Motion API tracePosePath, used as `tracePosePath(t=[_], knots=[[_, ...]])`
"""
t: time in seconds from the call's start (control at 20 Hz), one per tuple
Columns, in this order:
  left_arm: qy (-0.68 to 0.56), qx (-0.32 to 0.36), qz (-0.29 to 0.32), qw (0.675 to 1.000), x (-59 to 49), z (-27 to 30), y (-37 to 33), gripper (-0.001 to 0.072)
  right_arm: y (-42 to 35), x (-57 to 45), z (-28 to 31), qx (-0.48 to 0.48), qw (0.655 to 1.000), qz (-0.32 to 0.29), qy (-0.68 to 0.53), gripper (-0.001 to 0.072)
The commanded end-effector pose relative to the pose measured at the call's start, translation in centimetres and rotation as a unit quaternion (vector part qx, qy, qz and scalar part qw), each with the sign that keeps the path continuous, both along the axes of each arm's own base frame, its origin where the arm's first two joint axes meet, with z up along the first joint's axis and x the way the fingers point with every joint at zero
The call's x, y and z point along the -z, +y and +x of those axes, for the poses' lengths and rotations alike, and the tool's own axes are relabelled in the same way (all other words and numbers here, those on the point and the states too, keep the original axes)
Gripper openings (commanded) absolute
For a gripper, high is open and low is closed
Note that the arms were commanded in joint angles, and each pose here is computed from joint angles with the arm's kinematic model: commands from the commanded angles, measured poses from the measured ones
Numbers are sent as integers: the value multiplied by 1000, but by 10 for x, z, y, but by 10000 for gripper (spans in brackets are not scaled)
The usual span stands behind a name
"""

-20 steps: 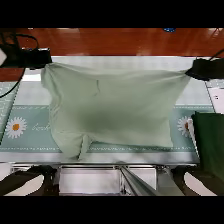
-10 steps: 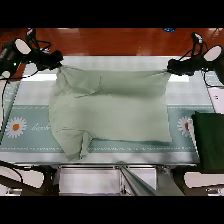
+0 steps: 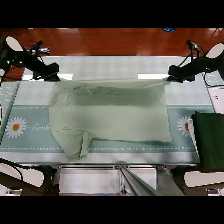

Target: Fold the shirts.

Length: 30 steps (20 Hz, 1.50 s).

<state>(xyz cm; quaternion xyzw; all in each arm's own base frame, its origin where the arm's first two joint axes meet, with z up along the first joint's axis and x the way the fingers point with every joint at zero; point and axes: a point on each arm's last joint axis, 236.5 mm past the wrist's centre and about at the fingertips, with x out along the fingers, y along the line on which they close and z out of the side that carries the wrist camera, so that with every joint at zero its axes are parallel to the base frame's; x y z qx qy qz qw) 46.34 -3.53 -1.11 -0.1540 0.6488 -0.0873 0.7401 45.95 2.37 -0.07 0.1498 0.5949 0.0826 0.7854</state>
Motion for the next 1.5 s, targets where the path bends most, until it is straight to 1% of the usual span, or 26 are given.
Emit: tracePosePath(t=[0.0, 0.25, 0.45, 0.5, 0.55, 0.6, 0.65, 0.7, 0.8, 0.9, 1.05, 1.1, 1.15, 1.2, 1.25, 1.35, 1.4, 1.45], knots=[[75, 42, -7, 996, 24, -42, -3, 19, 2, 20, -41, -28, 997, 2, 75, 23], [109, 43, 22, 993, 48, -62, 12, 19, 1, 56, -66, -24, 993, -1, 117, 23], [114, 47, 21, 992, 55, -62, 11, 19, -1, 68, -61, -12, 994, -4, 109, 23], [115, 46, 20, 992, 56, -63, 10, 22, -2, 68, -57, 1, 994, -3, 105, 57], [118, 47, 20, 992, 56, -64, 10, 134, -3, 68, -55, 9, 995, -3, 103, 231], [124, 49, 19, 991, 55, -67, 10, 390, -2, 68, -56, 10, 995, -2, 104, 412], [132, 50, 24, 990, 54, -71, 15, 504, -7, 66, -56, 13, 994, -5, 107, 407], [146, 46, 34, 988, 50, -77, 25, 507, -16, 59, -55, 20, 994, -5, 109, 407], [164, 2, 30, 986, 34, -83, 45, 507, -45, 27, -52, 51, 993, 2, 110, 407], [144, -28, 8, 989, 8, -87, 59, 507, -79, -12, -53, 91, 993, 1, 74, 407], [101, -71, 12, 992, -11, -118, 79, 507, -109, -48, -69, 151, 988, -6, 4, 407], [95, -87, 12, 992, -5, -136, 85, 507, -109, -49, -74, 175, 984, 9, -20, 406], [104, -97, 7, 990, 6, -164, 88, 507, -99, -48, -80, 187, 981, 43, -37, 407], [129, -117, -6, 985, 19, -194, 89, 507, -82, -46, -86, 182, 979, 76, -50, 407], [152, -147, -36, 977, 32, -220, 83, 507, -66, -44, -92, 171, 978, 101, -65, 406], [144, -188, -128, 963, 42, -243, 54, 507, -38, -39, -105, 162, 972, 147, -86, 406], [136, -199, -158, 958, 44, -249, 42, 507, -28, -37, -112, 158, 970, 159, -93, 406], [139, -206, -166, 954, 50, -259, 36, 507, -22, -34, -119, 156, 969, 167, -96, 407]])
